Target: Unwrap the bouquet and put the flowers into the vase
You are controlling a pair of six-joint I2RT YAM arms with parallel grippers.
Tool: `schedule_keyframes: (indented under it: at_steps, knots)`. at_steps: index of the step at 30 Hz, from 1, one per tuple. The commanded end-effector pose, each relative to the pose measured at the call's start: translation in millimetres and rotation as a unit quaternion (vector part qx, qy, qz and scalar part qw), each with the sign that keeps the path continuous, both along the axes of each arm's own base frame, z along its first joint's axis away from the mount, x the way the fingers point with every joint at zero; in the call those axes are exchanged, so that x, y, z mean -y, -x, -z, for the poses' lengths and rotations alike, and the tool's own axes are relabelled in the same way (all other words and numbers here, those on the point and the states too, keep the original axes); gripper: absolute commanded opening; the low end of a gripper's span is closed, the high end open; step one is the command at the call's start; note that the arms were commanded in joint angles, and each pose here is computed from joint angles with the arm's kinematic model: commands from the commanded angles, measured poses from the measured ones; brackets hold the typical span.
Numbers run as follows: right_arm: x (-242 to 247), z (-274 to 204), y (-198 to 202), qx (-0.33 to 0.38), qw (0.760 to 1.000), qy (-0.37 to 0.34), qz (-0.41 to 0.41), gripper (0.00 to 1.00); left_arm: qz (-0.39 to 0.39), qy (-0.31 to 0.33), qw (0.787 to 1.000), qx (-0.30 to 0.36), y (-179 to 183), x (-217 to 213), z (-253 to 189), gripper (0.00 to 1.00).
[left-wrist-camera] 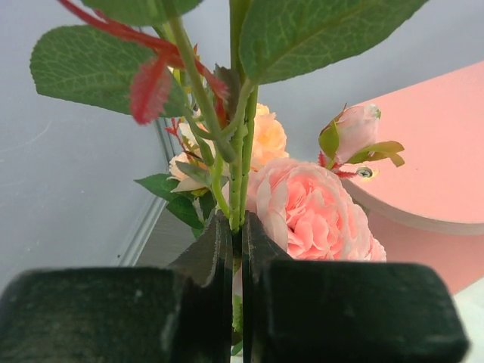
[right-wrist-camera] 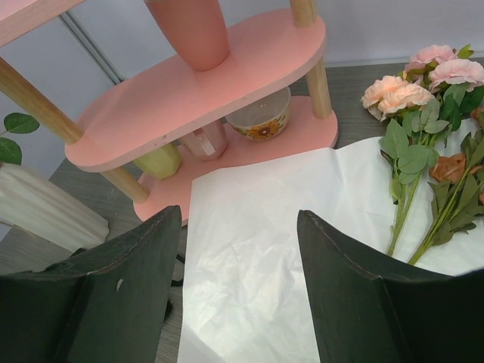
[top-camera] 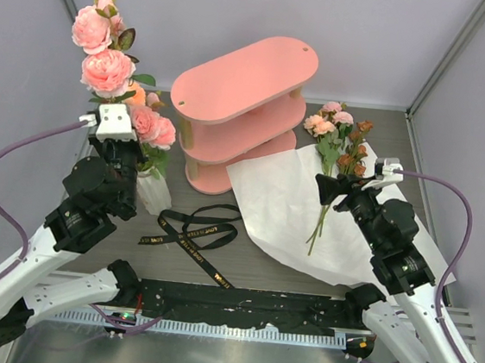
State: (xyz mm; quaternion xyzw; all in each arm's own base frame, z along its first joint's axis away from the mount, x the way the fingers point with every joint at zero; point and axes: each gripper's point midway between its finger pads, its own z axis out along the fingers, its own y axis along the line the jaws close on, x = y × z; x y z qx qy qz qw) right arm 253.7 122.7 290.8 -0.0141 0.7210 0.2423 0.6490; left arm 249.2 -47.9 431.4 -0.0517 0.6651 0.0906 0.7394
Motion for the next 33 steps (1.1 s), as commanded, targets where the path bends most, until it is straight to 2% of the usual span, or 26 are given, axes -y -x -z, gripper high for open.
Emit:
schedule_keyframes:
  at_steps: [1, 4, 14, 16, 19, 22, 23, 25, 26, 28, 29, 32, 33]
  knots:
    - [-5, -13, -2, 0.022, 1.000, -0.016, -0.009, 0.68, -0.036, 0.012, 0.999, 0.017, 2, -13, -3, 0.00]
    - [-5, -13, -2, 0.020, 1.000, -0.016, -0.009, 0.68, -0.048, 0.004, 0.999, 0.008, 0, -15, 7, 0.00]
    - [-8, -6, -3, 0.011, 1.000, -0.016, -0.012, 0.68, -0.091, 0.036, 0.995, 0.007, 0, -27, 38, 0.00]
    - [-8, -6, -3, 0.011, 1.000, -0.016, -0.012, 0.68, -0.095, 0.042, 0.995, 0.007, 0, -30, 42, 0.02]
    - [-8, -5, -3, 0.011, 1.000, -0.016, -0.012, 0.68, -0.095, 0.049, 0.994, 0.006, 1, -30, 47, 0.11]
    - [-8, -5, -4, 0.009, 1.000, -0.016, -0.013, 0.68, -0.093, 0.051, 0.994, 0.005, 2, -31, 49, 0.22]
    - [-8, -3, -4, 0.007, 1.000, -0.015, -0.013, 0.68, -0.090, 0.051, 0.995, 0.005, 2, -30, 48, 0.36]
    - [-9, -4, -4, 0.008, 1.000, -0.016, -0.015, 0.68, -0.088, 0.058, 0.994, 0.006, 4, -32, 46, 0.50]
    - [-9, -3, -5, 0.006, 1.000, -0.016, -0.014, 0.68, -0.083, 0.059, 0.995, 0.005, 6, -33, 42, 0.65]
    - [-10, -2, -5, 0.004, 1.000, -0.016, -0.015, 0.68, -0.072, 0.071, 0.995, 0.008, 8, -32, 39, 0.78]
    - [-10, -2, -6, 0.004, 1.000, -0.016, -0.015, 0.68, -0.060, 0.077, 0.995, 0.012, 11, -33, 34, 0.89]
    - [-10, -1, -6, 0.003, 1.000, -0.016, -0.015, 0.68, -0.040, 0.104, 0.994, 0.021, 17, -34, 25, 1.00]
    - [-11, -1, -6, 0.003, 1.000, -0.016, -0.016, 0.68, -0.031, 0.112, 0.993, 0.026, 20, -34, 21, 1.00]
